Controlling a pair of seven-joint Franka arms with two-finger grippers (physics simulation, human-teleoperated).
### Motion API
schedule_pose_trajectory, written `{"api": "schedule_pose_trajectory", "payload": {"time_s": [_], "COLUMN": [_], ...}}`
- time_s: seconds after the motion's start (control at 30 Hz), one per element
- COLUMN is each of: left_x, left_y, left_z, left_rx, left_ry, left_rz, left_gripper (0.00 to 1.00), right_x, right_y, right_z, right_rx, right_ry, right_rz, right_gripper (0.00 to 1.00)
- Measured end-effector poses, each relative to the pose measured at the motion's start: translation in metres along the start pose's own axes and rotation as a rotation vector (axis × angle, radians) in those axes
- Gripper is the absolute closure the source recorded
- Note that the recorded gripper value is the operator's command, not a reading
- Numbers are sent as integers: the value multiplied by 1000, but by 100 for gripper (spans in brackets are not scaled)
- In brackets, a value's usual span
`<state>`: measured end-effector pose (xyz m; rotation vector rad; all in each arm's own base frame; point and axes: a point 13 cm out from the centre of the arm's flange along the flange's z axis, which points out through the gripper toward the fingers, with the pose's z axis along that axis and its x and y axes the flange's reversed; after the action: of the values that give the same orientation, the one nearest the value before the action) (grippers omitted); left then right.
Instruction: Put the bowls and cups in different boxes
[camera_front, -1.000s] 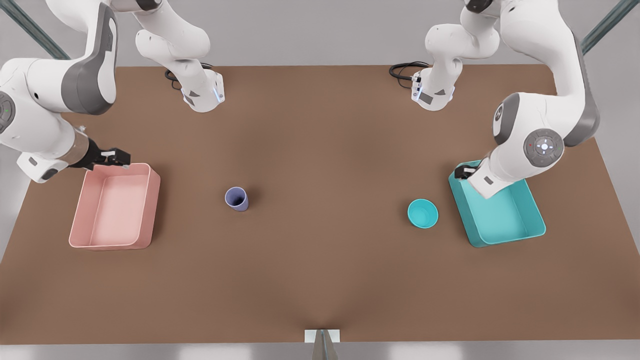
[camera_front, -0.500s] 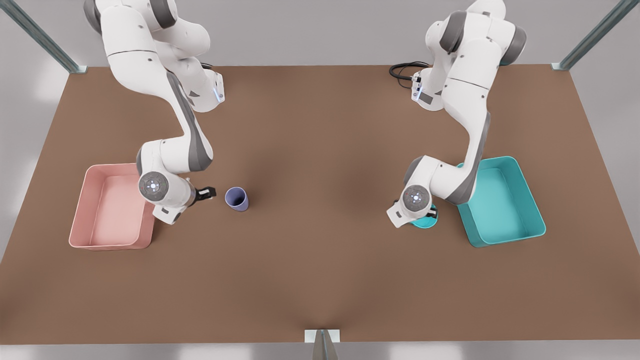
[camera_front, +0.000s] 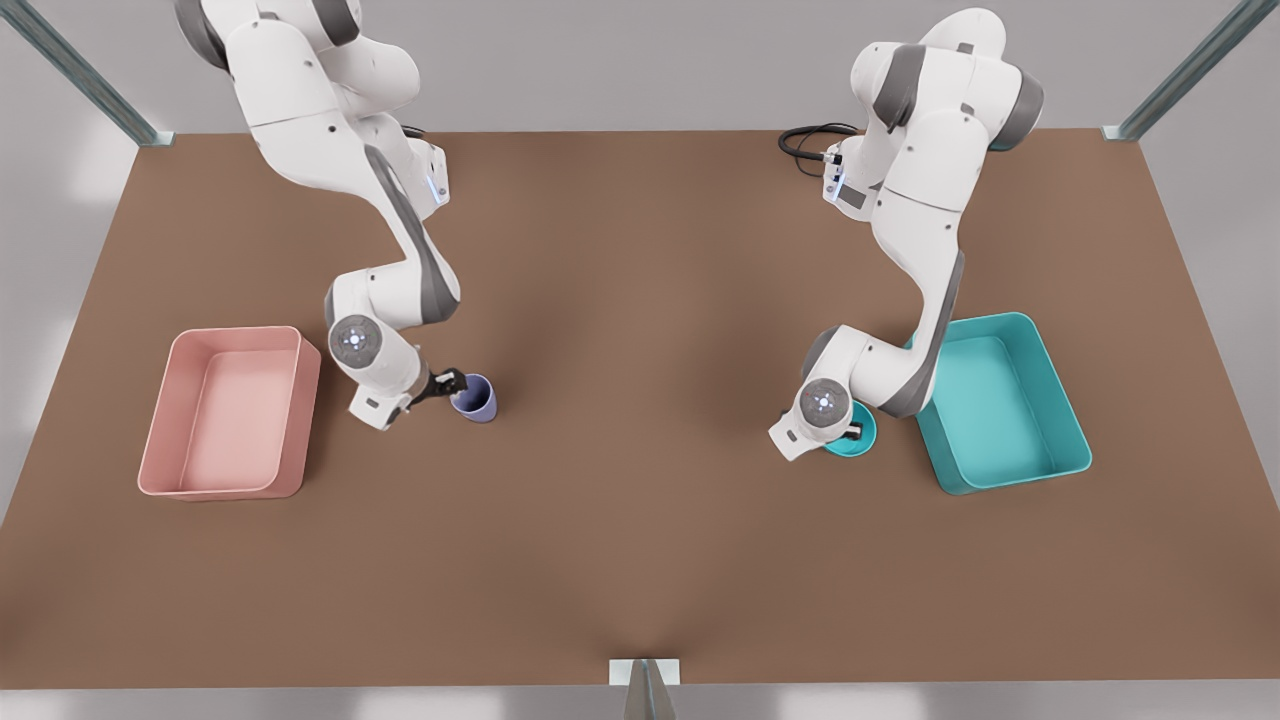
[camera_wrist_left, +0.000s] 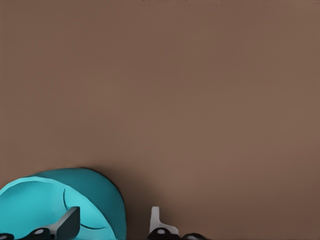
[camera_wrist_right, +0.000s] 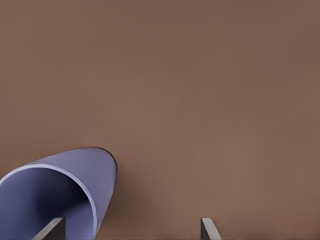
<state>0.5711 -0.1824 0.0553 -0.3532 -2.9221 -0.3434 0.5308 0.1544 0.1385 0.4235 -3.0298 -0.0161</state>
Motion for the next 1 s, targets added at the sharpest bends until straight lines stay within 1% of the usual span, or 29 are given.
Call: {"api": "schedule_pose_trajectory", "payload": {"time_s": [0.03, 0.07, 0.1, 0.17, 0.2, 0.27, 0.33, 0.43, 0.47, 0.5, 0.53, 0.57, 0.6, 0.63, 0.67, 0.77, 0.87, 0.93, 1.0], "left_x": [0, -1, -1, -3, -3, -5, -8, -11, -10, -9, -9, -9, -6, 0, 9, 36, 59, 77, 88], "left_y": [0, 0, 0, 0, 1, 0, 1, 16, 21, 29, 47, 80, 121, 162, 201, 281, 308, 300, 289], "left_z": [1, 1, 1, -1, -2, -5, -21, -63, -73, -82, -101, -129, -150, -162, -165, -147, -109, -73, -43], "left_rx": [0, 1, 1, 1, 1, 1, 4, 3, 1, -3, -9, -14, -13, -9, -5, -6, -10, -6, -1], "left_ry": [-1, -2, -4, -9, -12, -19, -42, -87, -91, -95, -110, -139, -156, -160, -153, -100, -19, 46, 89], "left_rz": [-5, -10, -15, -26, -32, -45, -63, -103, -117, -133, -165, -219, -283, -341, -395, -490, -503, -474, -441], "left_gripper": [33, 40, 48, 67, 73, 79, 79, 79, 79, 79, 79, 79, 79, 79, 79, 79, 79, 79, 79], "right_x": [1, 1, 1, 1, 1, 1, 1, 0, -1, -2, -2, -4, -5, -7, -10, -17, -32, -51, -68], "right_y": [2, 4, 6, 9, 9, 11, 13, 14, 14, 14, 14, 14, 16, 18, 20, 22, 18, 0, -48], "right_z": [4, 6, 8, 12, 17, 26, 37, 47, 47, 48, 49, 50, 51, 49, 47, 38, 6, -41, -107], "right_rx": [1, 1, 2, 3, 3, 5, 7, 9, 9, 9, 8, 8, 6, 3, -1, -1, -1, -3, 4], "right_ry": [3, 4, 4, 7, 11, 21, 31, 34, 32, 30, 29, 28, 26, 21, 14, -4, -56, -127, -207], "right_rz": [-1, -3, -4, -6, -5, -6, -8, -6, -4, -4, -4, -5, -8, -13, -17, -26, -22, 1, 51], "right_gripper": [0, 0, 0, 0, 0, 0, 0, 1, 15, 33, 43, 45, 56, 69, 79, 79, 79, 79, 79]}}
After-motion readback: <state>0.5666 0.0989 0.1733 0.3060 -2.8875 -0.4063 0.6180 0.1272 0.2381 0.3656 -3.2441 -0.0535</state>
